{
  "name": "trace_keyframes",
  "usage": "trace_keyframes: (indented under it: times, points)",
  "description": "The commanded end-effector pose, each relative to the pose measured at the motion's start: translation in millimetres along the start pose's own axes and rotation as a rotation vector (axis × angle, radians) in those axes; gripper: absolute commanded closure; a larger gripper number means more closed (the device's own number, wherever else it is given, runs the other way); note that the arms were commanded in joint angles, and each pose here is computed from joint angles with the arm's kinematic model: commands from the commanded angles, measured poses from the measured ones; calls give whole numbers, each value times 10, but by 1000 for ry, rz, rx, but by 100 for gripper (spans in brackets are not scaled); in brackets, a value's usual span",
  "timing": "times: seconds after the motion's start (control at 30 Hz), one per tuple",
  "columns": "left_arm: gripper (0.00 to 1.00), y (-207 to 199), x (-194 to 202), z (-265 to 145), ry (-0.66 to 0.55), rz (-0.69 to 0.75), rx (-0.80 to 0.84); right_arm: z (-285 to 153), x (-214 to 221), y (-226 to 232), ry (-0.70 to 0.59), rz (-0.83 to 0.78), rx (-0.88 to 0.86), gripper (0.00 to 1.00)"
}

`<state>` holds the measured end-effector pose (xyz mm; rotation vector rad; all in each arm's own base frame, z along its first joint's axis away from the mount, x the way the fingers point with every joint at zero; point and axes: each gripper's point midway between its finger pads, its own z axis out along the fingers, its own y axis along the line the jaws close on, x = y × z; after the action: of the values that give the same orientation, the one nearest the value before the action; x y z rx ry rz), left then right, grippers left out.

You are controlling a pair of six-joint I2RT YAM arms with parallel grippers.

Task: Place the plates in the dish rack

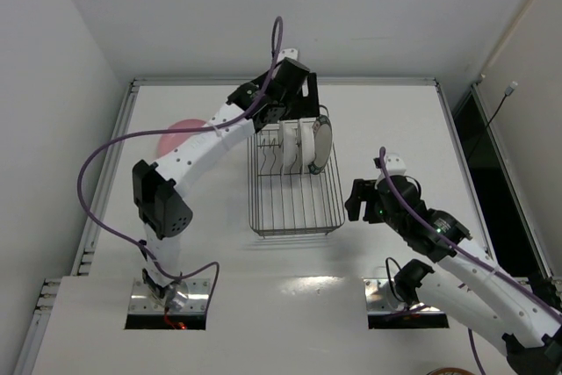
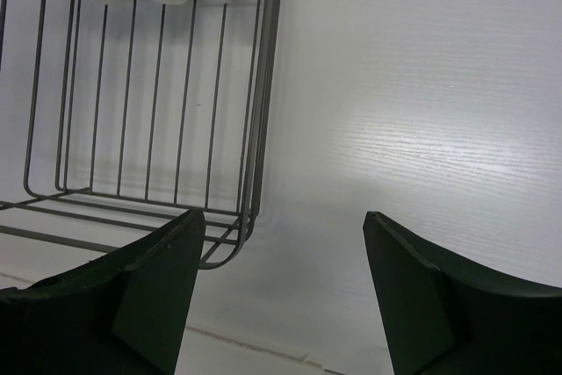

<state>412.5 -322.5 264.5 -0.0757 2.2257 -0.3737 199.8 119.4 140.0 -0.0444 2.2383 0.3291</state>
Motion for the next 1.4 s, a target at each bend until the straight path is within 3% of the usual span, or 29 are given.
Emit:
trace_keyframes:
  times: [0.0,0.07,0.1,0.37,0.53,0.87,1.27,1.37]
  points:
    - [16,-183,-534,-587,-146,32,122,-18,-214,123,-65,20,-46,29]
    - [11,-49,-692,-758,-210,75,80,-2,-200,117,-57,9,-41,29]
    - [0,162,-740,-775,-248,87,-22,-2,-200,117,-57,9,-41,29]
    - [0,1847,-995,-979,-293,17,-504,-47,-187,114,-66,3,-57,29]
    - [0,2476,-810,-654,-222,30,-550,-33,-144,111,-54,-9,-61,29]
    - [0,2867,172,395,83,68,-516,-108,-95,24,-59,-9,-43,29]
    - [0,3097,888,968,336,130,-560,-124,-129,37,-66,-7,-47,29]
    - [6,3101,907,1019,339,122,-563,-142,-143,39,-66,-7,-47,29]
